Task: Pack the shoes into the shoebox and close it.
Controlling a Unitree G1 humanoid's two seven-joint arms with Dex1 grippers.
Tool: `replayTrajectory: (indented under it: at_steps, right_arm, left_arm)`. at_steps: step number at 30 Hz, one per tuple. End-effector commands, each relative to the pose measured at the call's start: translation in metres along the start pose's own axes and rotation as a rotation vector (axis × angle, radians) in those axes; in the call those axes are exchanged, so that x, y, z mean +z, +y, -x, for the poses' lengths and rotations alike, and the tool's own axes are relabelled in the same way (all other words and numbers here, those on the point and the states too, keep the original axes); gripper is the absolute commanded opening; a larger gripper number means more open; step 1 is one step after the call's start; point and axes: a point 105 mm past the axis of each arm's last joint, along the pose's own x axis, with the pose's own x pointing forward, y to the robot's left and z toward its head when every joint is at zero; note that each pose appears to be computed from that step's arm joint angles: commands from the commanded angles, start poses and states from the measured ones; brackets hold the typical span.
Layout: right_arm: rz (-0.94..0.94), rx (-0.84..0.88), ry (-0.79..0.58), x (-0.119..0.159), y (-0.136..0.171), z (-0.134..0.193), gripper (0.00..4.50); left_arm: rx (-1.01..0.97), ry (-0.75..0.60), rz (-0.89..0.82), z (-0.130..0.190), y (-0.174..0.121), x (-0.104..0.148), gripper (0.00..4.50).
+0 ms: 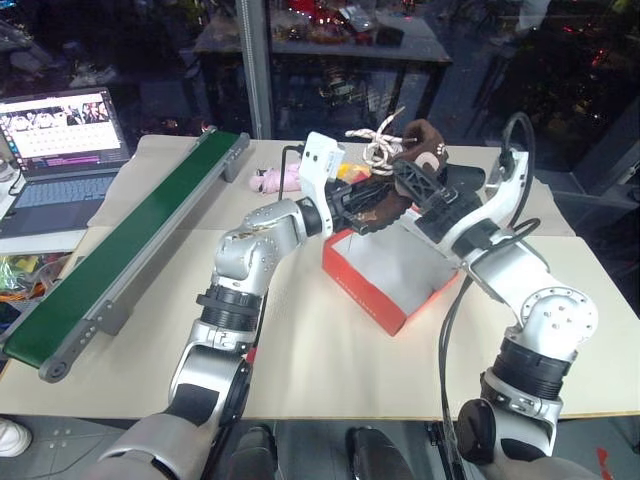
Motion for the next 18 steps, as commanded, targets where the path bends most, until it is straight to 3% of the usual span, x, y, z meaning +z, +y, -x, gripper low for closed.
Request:
replayTrajectory:
  at_steps: [1,5,6,10,11,14,18]
  right_arm:
    - [0.018,0.043,-0.07,0.016,0.01,0.002,1.75]
    - [0.019,0.041,-0.077,0.018,0.009,0.002,0.49]
    - [0.02,0.04,-0.08,0.019,0.008,0.002,0.34]
    - [0.038,0.038,-0.091,0.025,0.009,0.001,0.28]
    - [0.059,0.031,-0.098,0.028,0.009,0.0,0.28]
    - [0.206,-0.015,-0.131,0.048,0.006,0.001,0.28]
    - [0.582,-0.12,-0.016,0.063,-0.008,0.002,0.28]
  left_arm:
    - [-0.038,-0.05,-0.062,-0.004,-0.012,0.021,0.3]
    - [-0.036,-0.052,-0.059,-0.003,-0.013,0.022,0.3]
    - [-0.039,-0.059,-0.046,-0.001,-0.013,0.022,0.7]
    - [-0.022,-0.113,0.011,0.007,-0.006,0.034,2.18]
    - [0.003,-0.103,-0.01,0.01,0.0,0.035,2.35]
    - [0.124,-0.081,-0.049,0.029,0.032,0.041,3.48]
    - [0.316,-0.032,-0.114,0.07,0.08,0.043,3.48]
